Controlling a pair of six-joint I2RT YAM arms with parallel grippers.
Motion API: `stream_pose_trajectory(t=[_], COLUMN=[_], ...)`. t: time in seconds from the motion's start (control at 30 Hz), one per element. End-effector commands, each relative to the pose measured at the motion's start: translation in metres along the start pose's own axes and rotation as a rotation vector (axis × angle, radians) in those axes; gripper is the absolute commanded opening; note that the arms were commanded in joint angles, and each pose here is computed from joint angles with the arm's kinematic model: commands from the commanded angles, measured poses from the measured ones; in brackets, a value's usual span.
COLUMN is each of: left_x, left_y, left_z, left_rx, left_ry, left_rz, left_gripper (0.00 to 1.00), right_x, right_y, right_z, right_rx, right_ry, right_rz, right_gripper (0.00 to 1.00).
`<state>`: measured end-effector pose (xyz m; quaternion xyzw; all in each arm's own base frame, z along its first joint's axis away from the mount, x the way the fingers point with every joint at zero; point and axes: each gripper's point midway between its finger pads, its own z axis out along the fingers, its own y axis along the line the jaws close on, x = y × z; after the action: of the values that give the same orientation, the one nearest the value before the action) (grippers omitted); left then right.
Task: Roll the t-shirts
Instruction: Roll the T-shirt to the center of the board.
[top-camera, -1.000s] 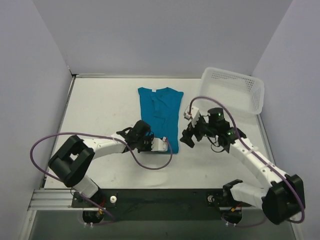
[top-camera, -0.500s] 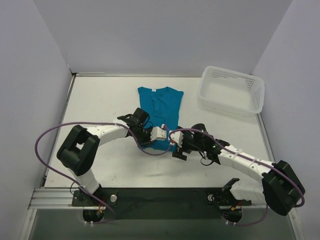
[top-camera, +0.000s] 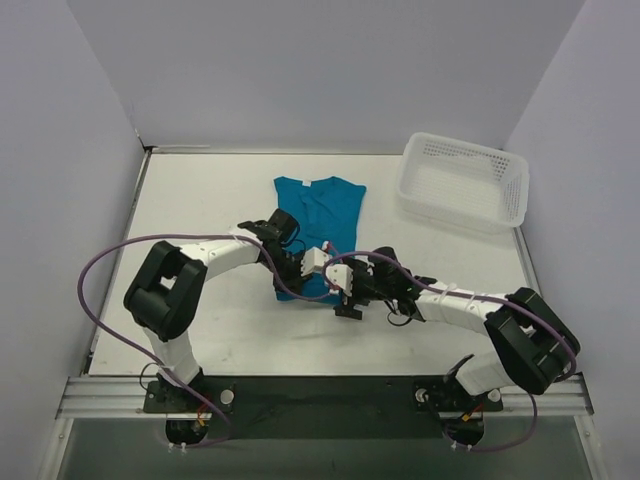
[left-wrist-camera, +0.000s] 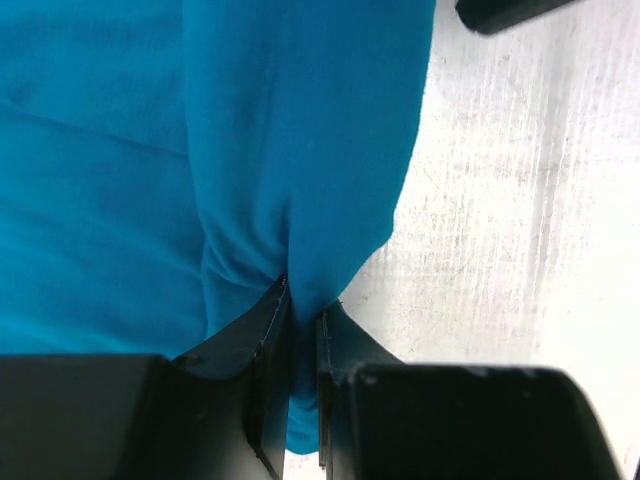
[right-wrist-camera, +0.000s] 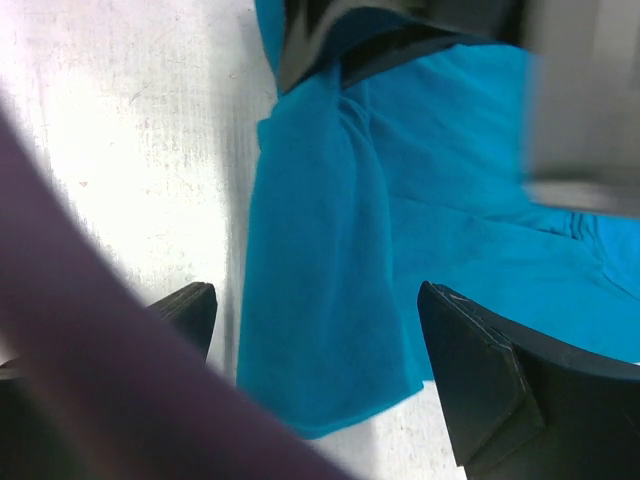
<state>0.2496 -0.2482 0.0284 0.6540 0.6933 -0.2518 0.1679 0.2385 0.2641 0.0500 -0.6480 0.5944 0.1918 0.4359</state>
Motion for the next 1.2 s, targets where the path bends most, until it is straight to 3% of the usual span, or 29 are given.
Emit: stream_pose_trajectory(t=[0.0, 0.13, 0.23, 0.27, 0.37, 0.53, 0.73, 0.93, 1.17], left_x=[-0.025, -0.025, -0.026, -0.026, -0.024, -0.029, -0.041, -0.042, -0.036], left_y=[0.000, 0.003, 0.004, 0.005, -0.001, -0.010, -0.021, -0.024, -0.023], left_z=[-0.009, -0.010, -0.011, -0.013, -0.016, -0.027, -0.042, -0.042, -0.031], left_rx=[0.086, 0.113, 0.130, 0.131, 0.169, 0.277, 0.438, 0.501, 0.531], left_ry=[-0.083, -0.090, -0.097, -0.099, -0.097, -0.101, -0.115, -0.113, -0.099], left_rz=[-0.050, -0.068, -0.078, -0.079, -0.086, -0.126, -0.153, -0.192, -0.256], left_gripper=[0.00, 0.00, 0.00, 0.00, 0.00, 0.00, 0.00, 0.00, 0.00], right_x=[-0.016, -0.011, -0.004, 0.001, 0.006, 0.007, -0.003, -0.003, 0.007], right_y=[-0.002, 0.003, 0.000, -0.001, -0.006, 0.010, 0.037, 0.038, 0.033], right_z=[0.010, 0.017, 0.022, 0.023, 0.023, 0.007, -0.012, -0.012, -0.009], right_rx=[-0.032, -0.061, -0.063, -0.061, -0.064, -0.187, -0.373, -0.450, -0.457], right_ry=[-0.071, -0.054, -0.013, 0.016, 0.053, 0.077, 0.088, 0.092, 0.100], right_rz=[-0.056, -0.044, -0.039, -0.028, 0.018, 0.145, 0.430, 0.722, 0.946], right_gripper=[0.85, 0.79, 0.60, 0.47, 0.29, 0.12, 0.00, 0.00, 0.00])
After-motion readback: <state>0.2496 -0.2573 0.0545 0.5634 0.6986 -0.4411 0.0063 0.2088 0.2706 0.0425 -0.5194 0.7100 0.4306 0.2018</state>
